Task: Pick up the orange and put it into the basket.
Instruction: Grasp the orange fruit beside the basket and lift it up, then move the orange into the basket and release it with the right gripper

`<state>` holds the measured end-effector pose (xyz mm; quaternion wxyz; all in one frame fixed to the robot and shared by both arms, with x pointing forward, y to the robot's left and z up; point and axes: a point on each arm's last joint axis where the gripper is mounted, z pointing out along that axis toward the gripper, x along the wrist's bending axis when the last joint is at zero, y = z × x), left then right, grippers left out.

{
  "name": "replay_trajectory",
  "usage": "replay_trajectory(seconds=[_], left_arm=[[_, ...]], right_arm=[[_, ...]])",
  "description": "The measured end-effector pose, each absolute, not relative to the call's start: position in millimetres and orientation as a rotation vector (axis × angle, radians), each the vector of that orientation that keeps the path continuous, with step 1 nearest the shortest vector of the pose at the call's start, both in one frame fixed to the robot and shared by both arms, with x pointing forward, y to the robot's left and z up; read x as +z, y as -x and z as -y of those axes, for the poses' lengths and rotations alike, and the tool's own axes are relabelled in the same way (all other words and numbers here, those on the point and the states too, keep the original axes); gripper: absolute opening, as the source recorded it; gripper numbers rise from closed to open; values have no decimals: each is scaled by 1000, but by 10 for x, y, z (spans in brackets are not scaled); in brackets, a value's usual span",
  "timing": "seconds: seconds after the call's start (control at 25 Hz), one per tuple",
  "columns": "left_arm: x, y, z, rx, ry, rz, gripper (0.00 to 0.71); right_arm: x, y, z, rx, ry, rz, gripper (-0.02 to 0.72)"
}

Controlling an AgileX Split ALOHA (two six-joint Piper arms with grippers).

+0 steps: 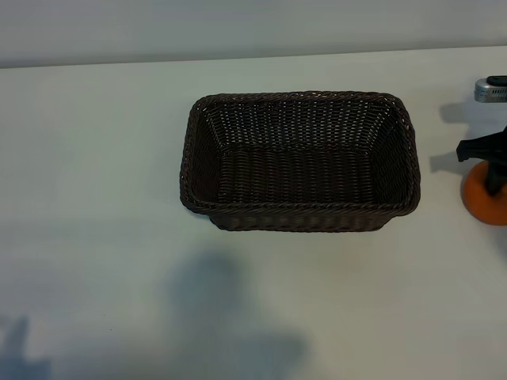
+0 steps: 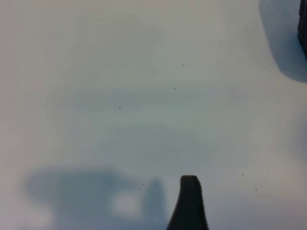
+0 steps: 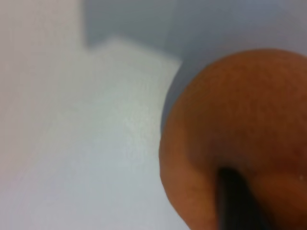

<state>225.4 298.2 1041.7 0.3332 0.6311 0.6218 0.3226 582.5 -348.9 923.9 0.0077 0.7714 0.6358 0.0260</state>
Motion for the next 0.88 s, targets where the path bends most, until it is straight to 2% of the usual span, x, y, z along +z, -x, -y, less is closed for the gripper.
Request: replay_trajectory(seconds=[0.08, 0.12, 0.32, 0.52, 0.88], left_arm=[[10417, -2254, -2982, 842, -1648, -1624, 596], [10417, -2254, -2982, 842, -1648, -1624, 596], [10417, -2254, -2982, 842, -1648, -1624, 596], [10417, -2254, -2982, 842, -1648, -1624, 596], [10417, -2254, -2982, 842, -1648, -1624, 596]], right_arm=[[9240, -5822, 3489, 78, -2414, -1989, 119], [9240, -5821, 3489, 76, -2413, -1991, 95], [9275, -5821, 3493, 46, -2410, -2019, 89], [9476, -5843, 3480, 69, -2398, -2048, 87], [10327, -5699, 3413, 289, -2300, -1996, 74]])
